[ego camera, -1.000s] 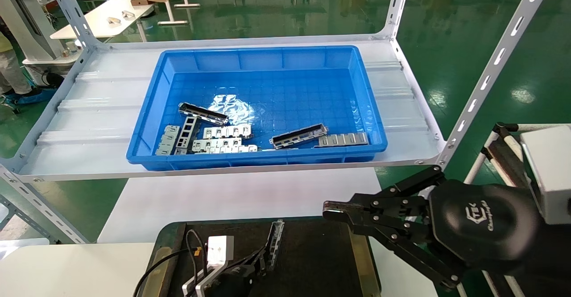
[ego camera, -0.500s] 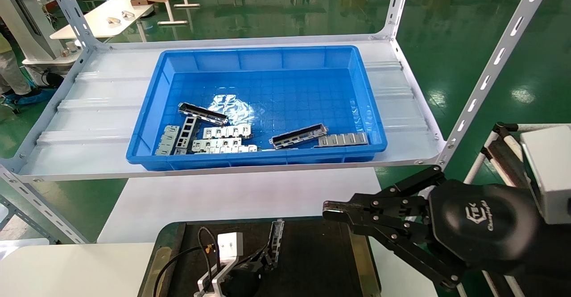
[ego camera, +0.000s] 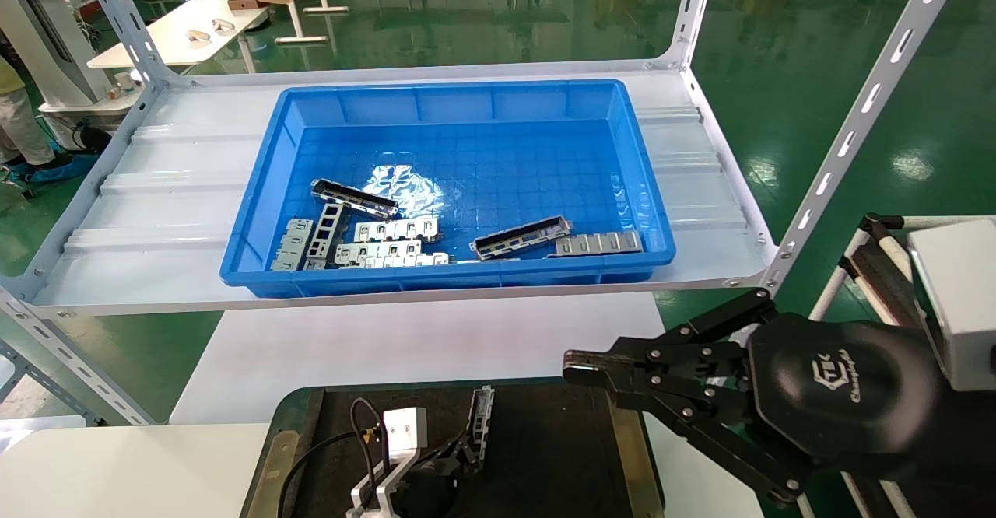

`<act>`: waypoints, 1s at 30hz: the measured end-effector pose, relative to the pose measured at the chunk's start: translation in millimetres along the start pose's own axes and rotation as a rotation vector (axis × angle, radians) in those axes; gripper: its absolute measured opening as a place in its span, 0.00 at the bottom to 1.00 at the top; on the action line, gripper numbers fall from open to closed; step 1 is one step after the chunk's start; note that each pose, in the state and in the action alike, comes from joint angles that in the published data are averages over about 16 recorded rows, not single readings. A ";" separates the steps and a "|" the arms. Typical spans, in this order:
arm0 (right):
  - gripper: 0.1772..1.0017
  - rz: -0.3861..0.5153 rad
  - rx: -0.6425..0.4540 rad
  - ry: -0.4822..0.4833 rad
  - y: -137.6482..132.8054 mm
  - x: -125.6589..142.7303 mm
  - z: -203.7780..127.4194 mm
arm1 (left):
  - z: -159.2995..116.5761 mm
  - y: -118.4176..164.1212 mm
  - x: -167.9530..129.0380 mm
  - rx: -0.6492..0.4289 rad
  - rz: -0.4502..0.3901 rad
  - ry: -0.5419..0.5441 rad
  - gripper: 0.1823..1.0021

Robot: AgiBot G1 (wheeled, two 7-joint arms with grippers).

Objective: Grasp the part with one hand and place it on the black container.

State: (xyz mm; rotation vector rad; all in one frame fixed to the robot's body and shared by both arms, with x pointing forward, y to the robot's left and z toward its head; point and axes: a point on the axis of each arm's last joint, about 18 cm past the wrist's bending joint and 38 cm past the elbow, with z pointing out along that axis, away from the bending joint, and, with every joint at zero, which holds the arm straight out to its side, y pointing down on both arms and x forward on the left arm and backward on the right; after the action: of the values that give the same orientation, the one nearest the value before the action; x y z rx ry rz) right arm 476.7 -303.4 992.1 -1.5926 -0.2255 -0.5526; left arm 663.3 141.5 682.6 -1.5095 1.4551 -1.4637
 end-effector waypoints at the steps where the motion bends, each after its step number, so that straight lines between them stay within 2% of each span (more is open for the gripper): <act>1: 0.02 0.000 0.000 0.000 0.0 0.0 0.0 | 0.1 0.4 -0.1 -0.001 0.000 -0.001 0.01; 11: 0.03 0.000 0.000 0.000 0.0 0.0 0.0 | 0.3 2.7 0.3 -0.006 0.001 -0.006 0.02; 17: 0.07 0.000 0.000 0.000 0.0 0.0 0.0 | -0.8 0.9 1.9 -0.001 -0.004 -0.007 0.04; 23: 0.15 0.000 0.000 0.000 0.0 0.0 0.0 | -5.1 -4.6 3.0 0.010 -0.003 -0.001 0.10; 30: 0.31 0.000 0.000 0.000 0.0 0.0 0.0 | -18.4 -14.9 -0.6 0.027 0.031 0.031 0.23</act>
State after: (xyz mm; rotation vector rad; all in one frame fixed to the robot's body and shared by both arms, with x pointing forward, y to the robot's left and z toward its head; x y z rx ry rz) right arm 476.7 -303.4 992.1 -1.5926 -0.2255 -0.5526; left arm 650.7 150.6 700.4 -1.4480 1.4650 -1.4882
